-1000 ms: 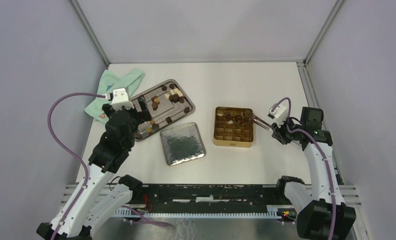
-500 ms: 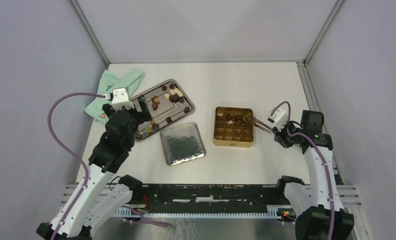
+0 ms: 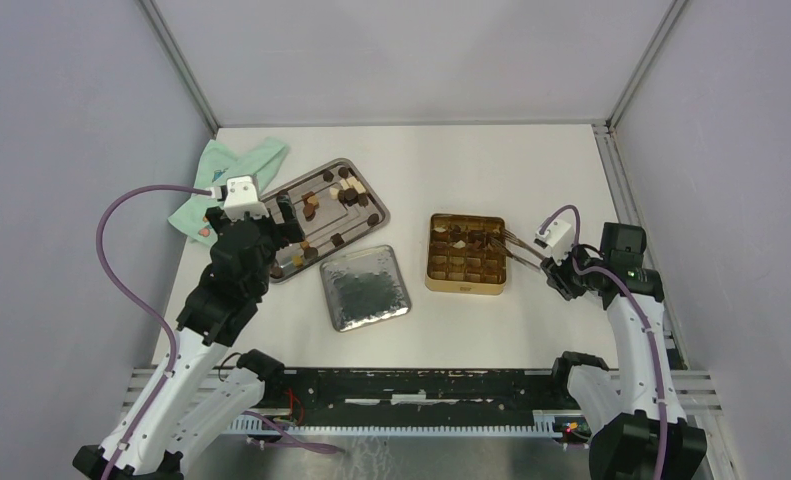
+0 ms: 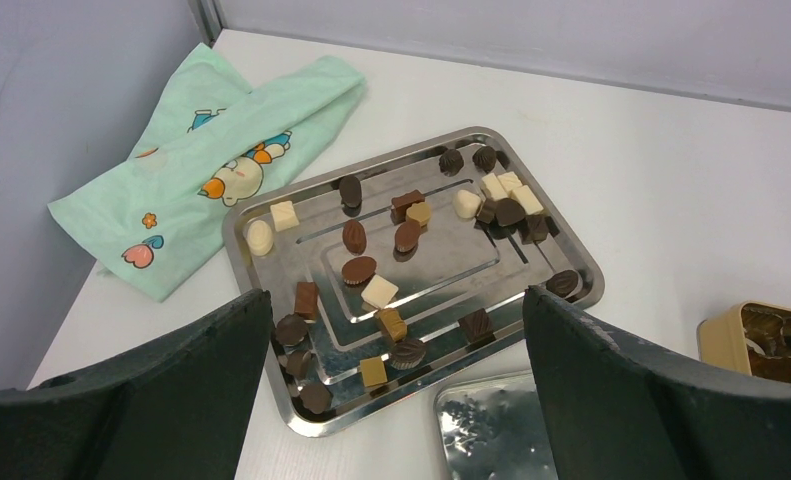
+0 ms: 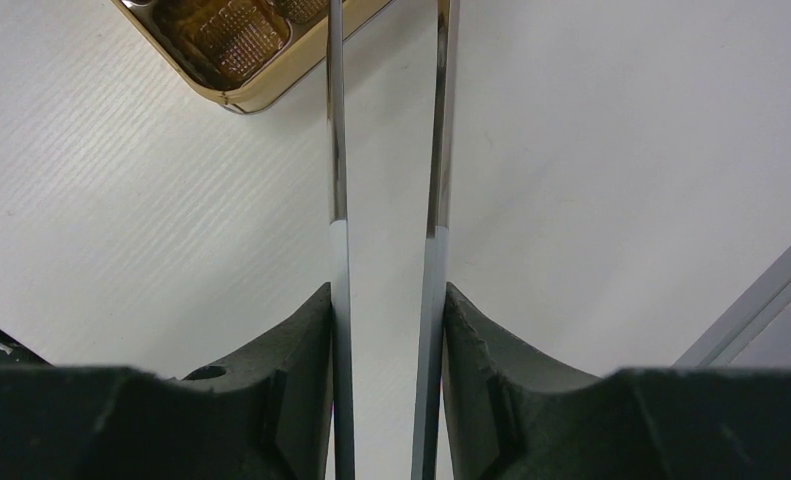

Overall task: Pack the chocolate
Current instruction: Place the fake chocolate in the packing box, then pick up the fake chocolate from the plate.

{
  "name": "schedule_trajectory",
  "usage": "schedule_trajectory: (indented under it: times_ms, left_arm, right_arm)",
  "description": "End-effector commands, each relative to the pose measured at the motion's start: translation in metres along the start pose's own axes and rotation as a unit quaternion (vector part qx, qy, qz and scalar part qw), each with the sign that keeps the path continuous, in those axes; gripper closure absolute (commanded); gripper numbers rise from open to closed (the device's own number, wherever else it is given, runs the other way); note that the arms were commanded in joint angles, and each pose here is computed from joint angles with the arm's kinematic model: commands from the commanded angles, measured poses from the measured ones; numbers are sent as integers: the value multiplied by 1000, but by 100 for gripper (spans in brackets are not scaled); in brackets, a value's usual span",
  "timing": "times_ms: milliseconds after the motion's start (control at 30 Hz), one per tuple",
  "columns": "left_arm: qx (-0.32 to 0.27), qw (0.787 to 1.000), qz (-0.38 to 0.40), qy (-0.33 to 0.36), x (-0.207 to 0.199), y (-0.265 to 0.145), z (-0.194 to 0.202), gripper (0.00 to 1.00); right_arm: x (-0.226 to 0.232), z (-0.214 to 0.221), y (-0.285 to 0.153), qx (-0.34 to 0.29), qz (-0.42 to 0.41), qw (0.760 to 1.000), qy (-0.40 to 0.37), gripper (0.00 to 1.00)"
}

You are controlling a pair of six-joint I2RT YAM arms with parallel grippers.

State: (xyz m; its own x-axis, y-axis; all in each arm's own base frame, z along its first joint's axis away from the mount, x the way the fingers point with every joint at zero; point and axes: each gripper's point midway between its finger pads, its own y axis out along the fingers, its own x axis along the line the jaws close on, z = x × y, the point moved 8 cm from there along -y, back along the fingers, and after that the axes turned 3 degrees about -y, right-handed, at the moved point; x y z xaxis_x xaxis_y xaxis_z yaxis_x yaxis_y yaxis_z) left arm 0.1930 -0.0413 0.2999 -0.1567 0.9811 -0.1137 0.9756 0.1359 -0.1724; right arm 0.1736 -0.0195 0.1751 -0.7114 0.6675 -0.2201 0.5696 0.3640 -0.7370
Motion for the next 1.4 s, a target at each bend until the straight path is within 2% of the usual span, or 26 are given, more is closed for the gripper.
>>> schedule_trajectory:
  times_ms: [0, 233, 400, 667, 933, 1033, 1133, 1367]
  left_arm:
    - [-17, 1000, 3, 2, 1, 0, -7, 0]
    - [-20, 1000, 5, -1, 1, -1, -8, 0]
    - [-21, 1000, 7, -2, 1, -2, -8, 0]
    - [-21, 1000, 7, -2, 1, -2, -8, 0]
    - [-24, 1000, 4, -2, 2, -3, -9, 0]
    - [-26, 1000, 1, -3, 3, -3, -9, 0]
    - [-31, 1000, -3, -5, 5, -5, -11, 0]
    - [-40, 999, -12, -9, 9, -8, -12, 0]
  right_arm:
    - [-9, -10, -5, -18, 16, 1000, -15, 56]
    - [-14, -30, -13, -56, -2, 998, -32, 60]
    - [-16, -52, -16, -118, -42, 991, -52, 61]
    - [-23, -107, -7, -217, -84, 968, -95, 63]
    - [9, -173, 27, -272, -134, 940, -154, 63]
    - [24, -201, 44, -269, -162, 933, -177, 63]
    - [45, -223, 68, -236, -183, 932, -204, 63]
    - [86, -268, 118, -152, -170, 938, -262, 61]
